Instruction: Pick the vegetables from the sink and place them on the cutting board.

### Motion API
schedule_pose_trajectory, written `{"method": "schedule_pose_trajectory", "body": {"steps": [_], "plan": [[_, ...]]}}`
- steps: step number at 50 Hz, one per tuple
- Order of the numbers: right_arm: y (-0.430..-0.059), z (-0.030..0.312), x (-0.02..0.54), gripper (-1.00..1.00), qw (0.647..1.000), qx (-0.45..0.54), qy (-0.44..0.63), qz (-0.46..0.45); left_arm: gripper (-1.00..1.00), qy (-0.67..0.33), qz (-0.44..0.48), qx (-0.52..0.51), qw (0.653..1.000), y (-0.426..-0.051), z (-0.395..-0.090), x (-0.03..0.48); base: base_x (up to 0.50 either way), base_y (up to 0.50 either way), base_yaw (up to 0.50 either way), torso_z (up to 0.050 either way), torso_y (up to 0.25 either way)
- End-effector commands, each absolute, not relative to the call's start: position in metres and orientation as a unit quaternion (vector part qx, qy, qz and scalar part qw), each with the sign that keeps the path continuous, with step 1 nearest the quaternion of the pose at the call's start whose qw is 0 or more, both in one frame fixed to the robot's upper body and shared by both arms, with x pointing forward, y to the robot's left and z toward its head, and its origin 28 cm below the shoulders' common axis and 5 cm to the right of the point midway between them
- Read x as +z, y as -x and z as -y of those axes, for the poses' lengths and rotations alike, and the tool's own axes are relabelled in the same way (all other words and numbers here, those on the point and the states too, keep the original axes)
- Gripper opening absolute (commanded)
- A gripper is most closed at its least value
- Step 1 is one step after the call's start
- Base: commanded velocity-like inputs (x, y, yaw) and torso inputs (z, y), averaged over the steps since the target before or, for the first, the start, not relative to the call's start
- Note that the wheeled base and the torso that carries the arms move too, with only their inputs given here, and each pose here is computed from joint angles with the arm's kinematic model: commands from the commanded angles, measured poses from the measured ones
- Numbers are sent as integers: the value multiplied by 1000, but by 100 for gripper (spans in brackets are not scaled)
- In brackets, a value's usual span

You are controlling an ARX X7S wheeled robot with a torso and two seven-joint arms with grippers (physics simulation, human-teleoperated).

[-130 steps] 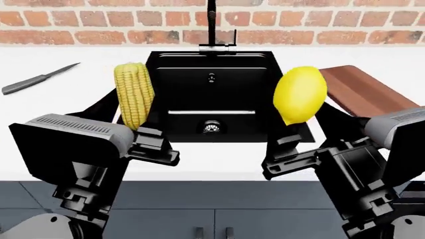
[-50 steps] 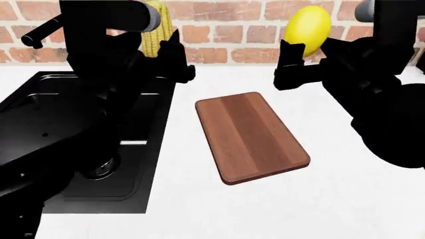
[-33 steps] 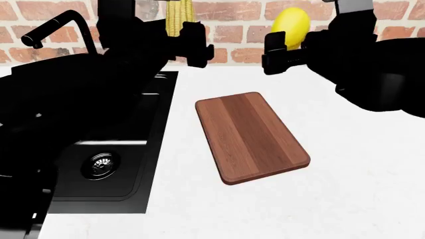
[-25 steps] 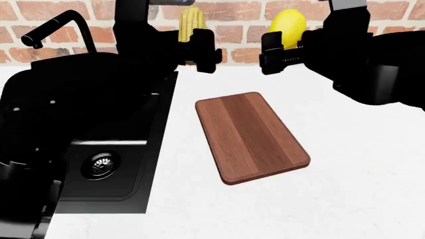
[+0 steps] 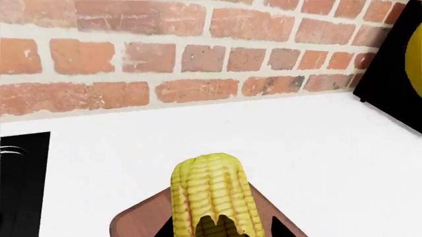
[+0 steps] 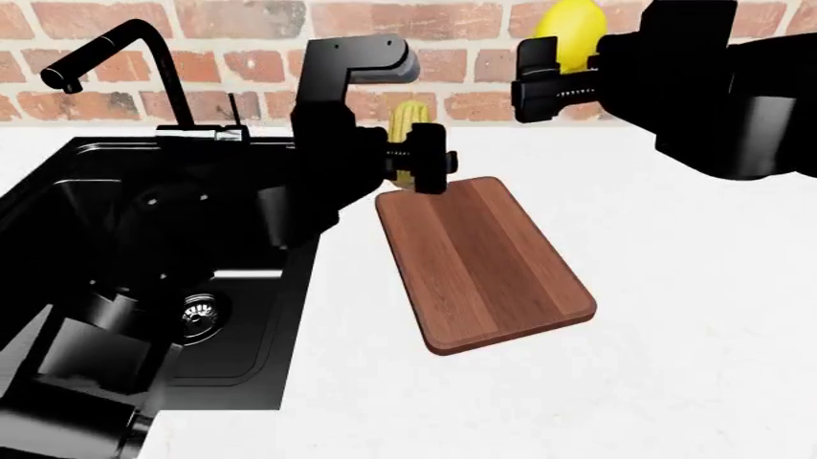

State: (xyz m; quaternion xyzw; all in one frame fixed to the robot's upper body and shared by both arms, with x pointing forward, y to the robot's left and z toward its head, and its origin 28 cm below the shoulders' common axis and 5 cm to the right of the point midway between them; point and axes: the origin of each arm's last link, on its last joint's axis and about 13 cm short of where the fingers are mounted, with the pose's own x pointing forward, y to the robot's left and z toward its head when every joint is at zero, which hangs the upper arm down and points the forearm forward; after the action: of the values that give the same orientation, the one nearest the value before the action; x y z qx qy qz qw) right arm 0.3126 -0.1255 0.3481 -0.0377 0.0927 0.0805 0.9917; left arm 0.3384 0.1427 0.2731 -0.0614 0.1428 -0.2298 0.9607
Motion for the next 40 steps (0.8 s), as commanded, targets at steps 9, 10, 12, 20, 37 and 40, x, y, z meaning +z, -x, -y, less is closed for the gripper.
{"method": "schedule_pose_trajectory", "body": {"steps": [9,10,12,20,37,40], "plan": [[-309,130,353,-100,994,71,36,-80,-100,57,-193,-228,953,-336,-136,243,0,0,0,0,1],[-309,130,353,-100,994,71,36,-80,-100,53,-195,-229,952,-336,-135,242,0,0,0,0,0],[-309,130,353,-100,994,71,35,-79,-100,47,-198,-232,951,-334,-134,239,0,0,0,0,0],[-310,131,351,-100,994,72,32,-80,-100,21,-205,-232,951,-335,-130,228,0,0,0,0,0],[-309,131,349,-100,994,75,28,-80,-100,3,-208,-226,952,-335,-128,221,0,0,0,0,0],[-309,131,349,-100,994,75,28,-80,100,2,-206,-226,952,-334,-128,222,0,0,0,0,0]]}}
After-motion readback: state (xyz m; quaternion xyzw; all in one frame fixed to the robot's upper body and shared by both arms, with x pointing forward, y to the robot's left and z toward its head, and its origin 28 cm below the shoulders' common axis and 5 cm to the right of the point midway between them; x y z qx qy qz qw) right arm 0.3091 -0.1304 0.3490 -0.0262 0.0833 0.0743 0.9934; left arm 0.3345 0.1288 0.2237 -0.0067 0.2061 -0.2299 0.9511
